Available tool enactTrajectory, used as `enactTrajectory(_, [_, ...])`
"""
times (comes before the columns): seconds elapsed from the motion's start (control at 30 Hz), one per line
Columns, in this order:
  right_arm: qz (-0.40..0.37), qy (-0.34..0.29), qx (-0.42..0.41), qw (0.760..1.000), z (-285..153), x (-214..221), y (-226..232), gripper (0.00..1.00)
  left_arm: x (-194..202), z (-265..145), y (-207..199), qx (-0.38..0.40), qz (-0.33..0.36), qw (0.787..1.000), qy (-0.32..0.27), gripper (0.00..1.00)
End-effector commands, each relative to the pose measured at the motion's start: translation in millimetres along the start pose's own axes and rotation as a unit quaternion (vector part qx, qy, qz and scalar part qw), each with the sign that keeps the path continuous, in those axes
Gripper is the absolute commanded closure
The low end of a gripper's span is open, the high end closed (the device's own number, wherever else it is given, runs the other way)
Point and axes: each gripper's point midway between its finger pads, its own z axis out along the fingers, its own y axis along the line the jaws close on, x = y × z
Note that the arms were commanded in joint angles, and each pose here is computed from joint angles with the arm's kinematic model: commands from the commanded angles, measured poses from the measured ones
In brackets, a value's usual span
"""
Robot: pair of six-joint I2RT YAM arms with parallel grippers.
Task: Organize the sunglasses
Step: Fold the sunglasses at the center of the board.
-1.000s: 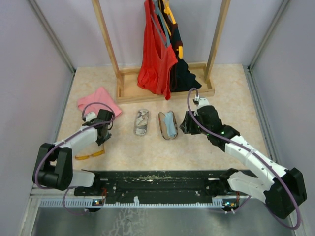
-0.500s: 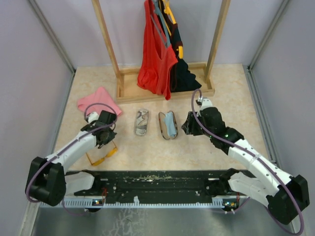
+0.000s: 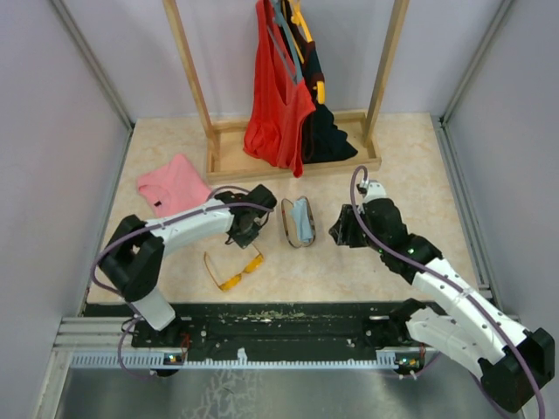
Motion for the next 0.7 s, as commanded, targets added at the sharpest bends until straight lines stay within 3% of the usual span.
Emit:
enactTrajectory(0.0, [0.007,-0.016,0.006,1.000,-7.1,-2.3,-1.9,0.52,15.5,3.2,-8.8,-0.016,-0.027,0.999,0.008,1.00])
enactTrajectory(0.27, [0.008,-0.013,0.014,1.000,-9.5,0.7,-5.9,0.52,25.6,14.5,-22.8,0.019,-0.022,0.999,0.020,0.97])
enactTrajectory(0.5, [0.008,-0.014,0.017,1.000,-11.4,-0.9,-6.4,0.52,20.1,13.1,-30.2,0.045,-0.017,0.999,0.008,0.69])
enactTrajectory(0.67, [0.008,-0.022,0.021,0.999,-16.0,-3.7,-8.3,0.52,14.8,9.1,-39.1,0.060,-0.009,0.998,-0.001,0.61])
